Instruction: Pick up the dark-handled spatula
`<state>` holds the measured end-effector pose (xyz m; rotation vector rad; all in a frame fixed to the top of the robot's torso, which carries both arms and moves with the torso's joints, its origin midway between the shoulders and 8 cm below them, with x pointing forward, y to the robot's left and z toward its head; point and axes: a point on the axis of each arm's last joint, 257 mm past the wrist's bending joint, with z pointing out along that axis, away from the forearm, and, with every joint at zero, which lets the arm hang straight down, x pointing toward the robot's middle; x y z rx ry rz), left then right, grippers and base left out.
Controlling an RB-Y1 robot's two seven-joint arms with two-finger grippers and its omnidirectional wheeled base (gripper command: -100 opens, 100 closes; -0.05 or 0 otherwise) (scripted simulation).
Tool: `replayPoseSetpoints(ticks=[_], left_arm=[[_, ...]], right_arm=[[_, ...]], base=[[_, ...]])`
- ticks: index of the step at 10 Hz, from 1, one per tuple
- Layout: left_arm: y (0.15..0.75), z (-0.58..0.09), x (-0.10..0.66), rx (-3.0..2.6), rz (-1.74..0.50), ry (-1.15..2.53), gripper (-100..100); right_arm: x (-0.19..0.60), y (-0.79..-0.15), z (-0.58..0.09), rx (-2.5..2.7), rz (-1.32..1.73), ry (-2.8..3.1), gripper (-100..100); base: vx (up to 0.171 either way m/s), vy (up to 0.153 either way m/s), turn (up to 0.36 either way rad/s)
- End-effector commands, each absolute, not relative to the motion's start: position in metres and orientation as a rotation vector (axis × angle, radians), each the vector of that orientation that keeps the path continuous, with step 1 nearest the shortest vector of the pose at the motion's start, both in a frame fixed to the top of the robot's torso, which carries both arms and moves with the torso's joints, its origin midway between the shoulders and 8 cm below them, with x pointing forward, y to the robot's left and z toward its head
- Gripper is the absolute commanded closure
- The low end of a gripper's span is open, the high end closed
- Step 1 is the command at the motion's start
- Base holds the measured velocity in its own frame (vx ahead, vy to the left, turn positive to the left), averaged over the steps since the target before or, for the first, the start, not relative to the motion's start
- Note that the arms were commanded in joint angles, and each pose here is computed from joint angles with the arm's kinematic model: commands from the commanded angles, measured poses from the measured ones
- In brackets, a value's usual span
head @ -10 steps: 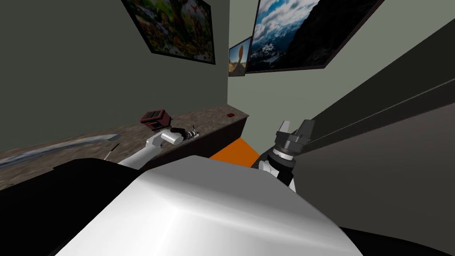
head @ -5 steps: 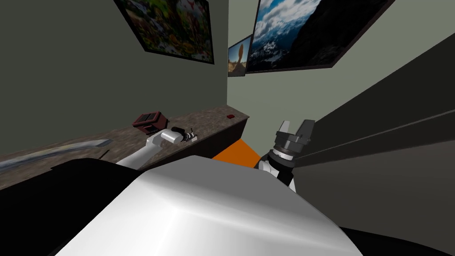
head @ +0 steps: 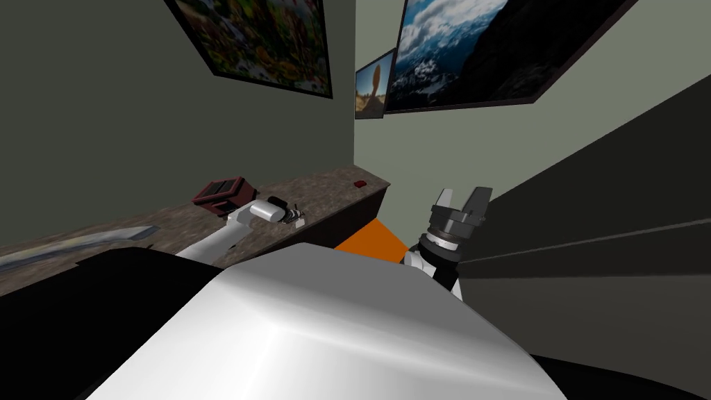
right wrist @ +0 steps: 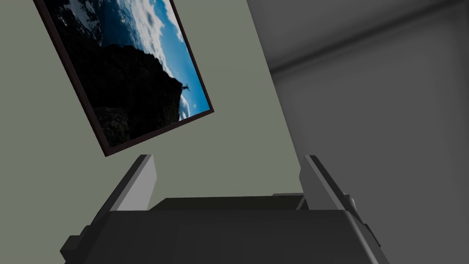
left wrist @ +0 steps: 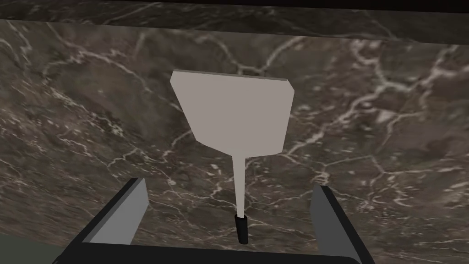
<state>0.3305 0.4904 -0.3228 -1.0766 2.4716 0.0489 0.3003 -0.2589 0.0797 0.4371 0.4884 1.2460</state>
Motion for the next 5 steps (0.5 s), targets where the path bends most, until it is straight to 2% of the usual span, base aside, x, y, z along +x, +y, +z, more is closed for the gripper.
replayPoseSetpoints(ticks=[1,5], left_arm=[[0.494,-0.326,0.322,-1.095,0.078,2.499,-100],[0.505,-0.33,0.302,-1.141,0.148,2.566,-100]], right_arm=[[0.3,-0.259,0.08,0.437,1.246,0.488,0],[0.3,-0.259,0.08,0.437,1.246,0.488,0]], base=[[0.101,0.04,-0.018],[0.082,0.028,-0.017]])
